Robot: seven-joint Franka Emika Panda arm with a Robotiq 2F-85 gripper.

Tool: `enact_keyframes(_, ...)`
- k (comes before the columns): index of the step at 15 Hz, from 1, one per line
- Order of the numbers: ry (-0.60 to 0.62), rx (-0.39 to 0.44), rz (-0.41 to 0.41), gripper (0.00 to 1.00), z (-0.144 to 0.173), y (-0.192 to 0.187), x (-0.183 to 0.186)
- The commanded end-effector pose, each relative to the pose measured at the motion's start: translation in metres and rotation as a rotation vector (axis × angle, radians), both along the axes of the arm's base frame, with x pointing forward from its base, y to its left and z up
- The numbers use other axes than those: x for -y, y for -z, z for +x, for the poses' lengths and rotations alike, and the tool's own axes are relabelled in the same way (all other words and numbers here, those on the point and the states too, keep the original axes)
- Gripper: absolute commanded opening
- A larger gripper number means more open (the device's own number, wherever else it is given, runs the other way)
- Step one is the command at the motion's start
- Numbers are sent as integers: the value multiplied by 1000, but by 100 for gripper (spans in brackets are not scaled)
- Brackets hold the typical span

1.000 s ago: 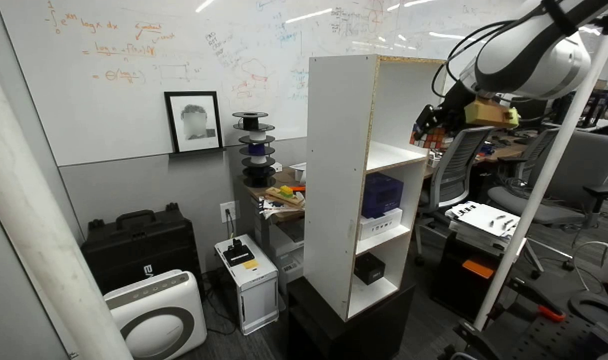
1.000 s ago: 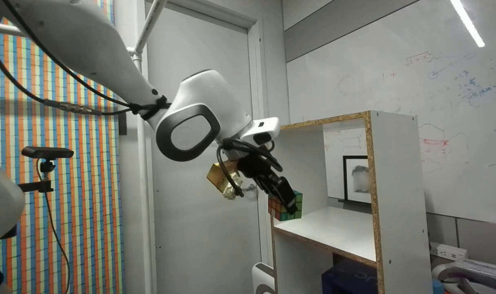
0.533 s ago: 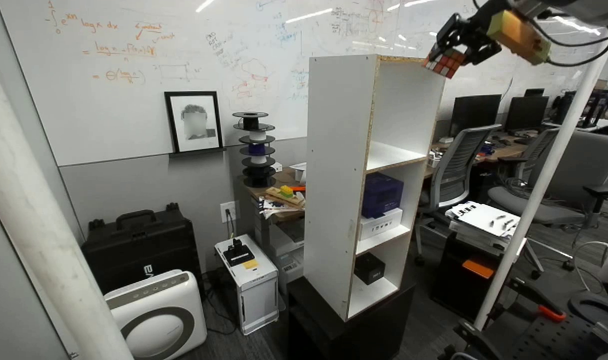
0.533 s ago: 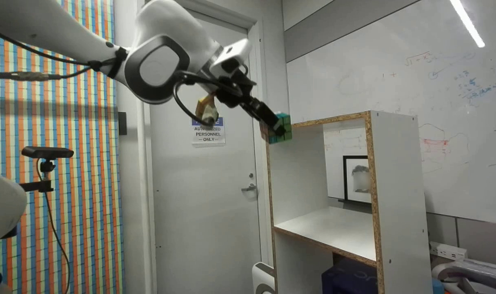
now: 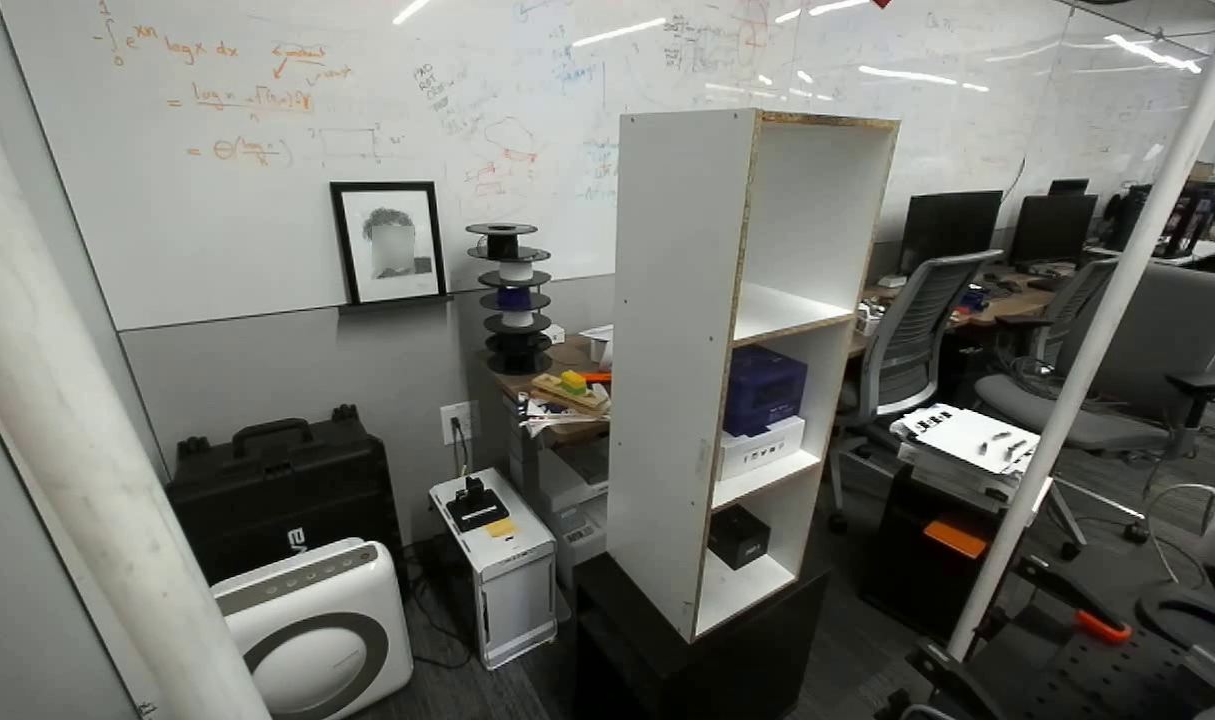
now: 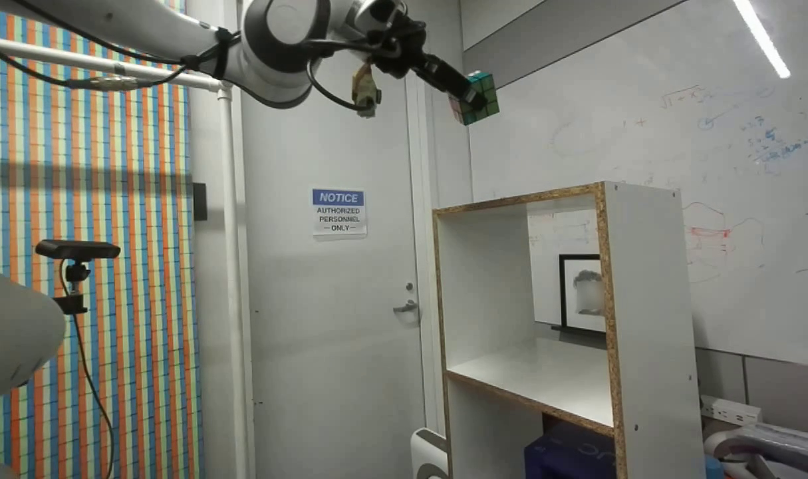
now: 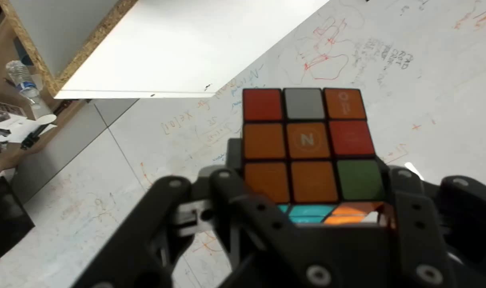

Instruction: Put the Rubik's cube on top of the shelf

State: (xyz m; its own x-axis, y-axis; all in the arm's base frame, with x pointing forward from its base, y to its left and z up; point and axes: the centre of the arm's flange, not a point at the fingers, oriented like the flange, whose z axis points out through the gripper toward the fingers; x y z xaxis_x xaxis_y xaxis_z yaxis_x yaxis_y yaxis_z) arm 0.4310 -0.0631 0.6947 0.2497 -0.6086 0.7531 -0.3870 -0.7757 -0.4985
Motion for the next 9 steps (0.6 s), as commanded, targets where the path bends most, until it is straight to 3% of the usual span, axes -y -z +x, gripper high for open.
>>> enact_keyframes(1, 113, -81, -3, 38, 82, -10, 13)
enact_keyframes(3, 161, -162, -17, 38, 105, -5, 32)
enact_keyframes(7, 222, -290, -31, 38, 132, 2, 35)
enact_keyframes(8, 232, -314, -34, 64, 136, 4, 33)
enact_keyframes(9, 235, -336, -33, 60, 140, 7, 30)
